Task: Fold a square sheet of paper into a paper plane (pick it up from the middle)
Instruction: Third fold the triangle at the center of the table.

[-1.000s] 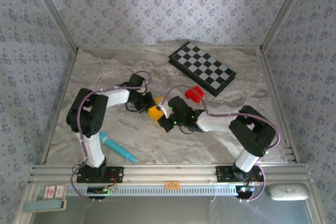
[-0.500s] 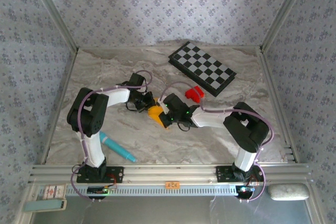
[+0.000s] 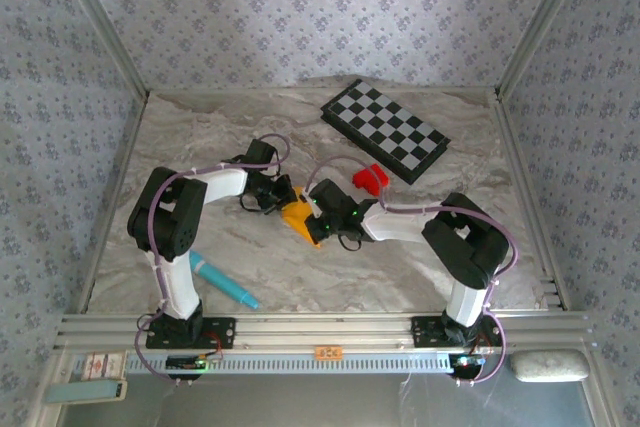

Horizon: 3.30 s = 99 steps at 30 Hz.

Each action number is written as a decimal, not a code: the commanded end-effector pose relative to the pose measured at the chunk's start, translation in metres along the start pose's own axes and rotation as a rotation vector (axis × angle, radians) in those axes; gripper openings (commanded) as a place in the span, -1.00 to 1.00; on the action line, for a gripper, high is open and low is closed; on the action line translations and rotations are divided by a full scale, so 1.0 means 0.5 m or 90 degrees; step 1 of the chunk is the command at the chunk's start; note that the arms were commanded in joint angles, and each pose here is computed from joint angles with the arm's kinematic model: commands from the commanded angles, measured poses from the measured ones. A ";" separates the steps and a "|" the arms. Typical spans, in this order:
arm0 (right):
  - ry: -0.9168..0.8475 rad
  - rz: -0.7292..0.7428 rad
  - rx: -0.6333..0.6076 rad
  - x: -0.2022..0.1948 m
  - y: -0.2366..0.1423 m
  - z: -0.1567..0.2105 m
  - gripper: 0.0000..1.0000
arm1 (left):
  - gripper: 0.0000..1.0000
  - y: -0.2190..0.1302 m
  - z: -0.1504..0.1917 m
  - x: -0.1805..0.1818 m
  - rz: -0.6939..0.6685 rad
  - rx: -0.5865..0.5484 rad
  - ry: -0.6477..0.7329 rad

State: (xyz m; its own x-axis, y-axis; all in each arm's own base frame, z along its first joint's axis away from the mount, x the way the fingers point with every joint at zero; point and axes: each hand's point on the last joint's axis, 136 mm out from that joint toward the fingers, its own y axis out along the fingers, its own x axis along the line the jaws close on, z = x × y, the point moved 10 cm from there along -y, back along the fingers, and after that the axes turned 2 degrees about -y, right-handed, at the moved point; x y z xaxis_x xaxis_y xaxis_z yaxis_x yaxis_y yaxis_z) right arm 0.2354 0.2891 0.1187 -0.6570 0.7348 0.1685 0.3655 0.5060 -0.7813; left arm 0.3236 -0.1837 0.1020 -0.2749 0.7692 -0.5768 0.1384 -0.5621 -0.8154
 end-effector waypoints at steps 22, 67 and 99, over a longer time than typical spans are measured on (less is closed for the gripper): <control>0.017 0.032 0.038 0.003 0.015 -0.005 -1.00 | -0.92 0.021 0.011 0.019 -0.034 0.025 -0.005; 0.022 0.064 0.104 -0.002 0.041 0.018 -1.00 | -0.70 -0.094 -0.017 -0.013 0.042 -0.062 -0.021; 0.041 0.062 0.120 -0.010 0.048 0.022 -1.00 | -0.83 -0.036 0.119 0.031 0.161 -0.027 -0.078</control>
State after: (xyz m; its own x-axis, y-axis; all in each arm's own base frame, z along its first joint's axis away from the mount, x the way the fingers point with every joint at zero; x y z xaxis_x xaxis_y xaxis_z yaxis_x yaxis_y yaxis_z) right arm 0.2441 0.2999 0.1093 -0.6037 0.7862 0.1322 0.3447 0.4069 -0.8459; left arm 0.2608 -0.1757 0.1131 -0.3414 0.5587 -0.7559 0.2730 -0.7106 -0.6485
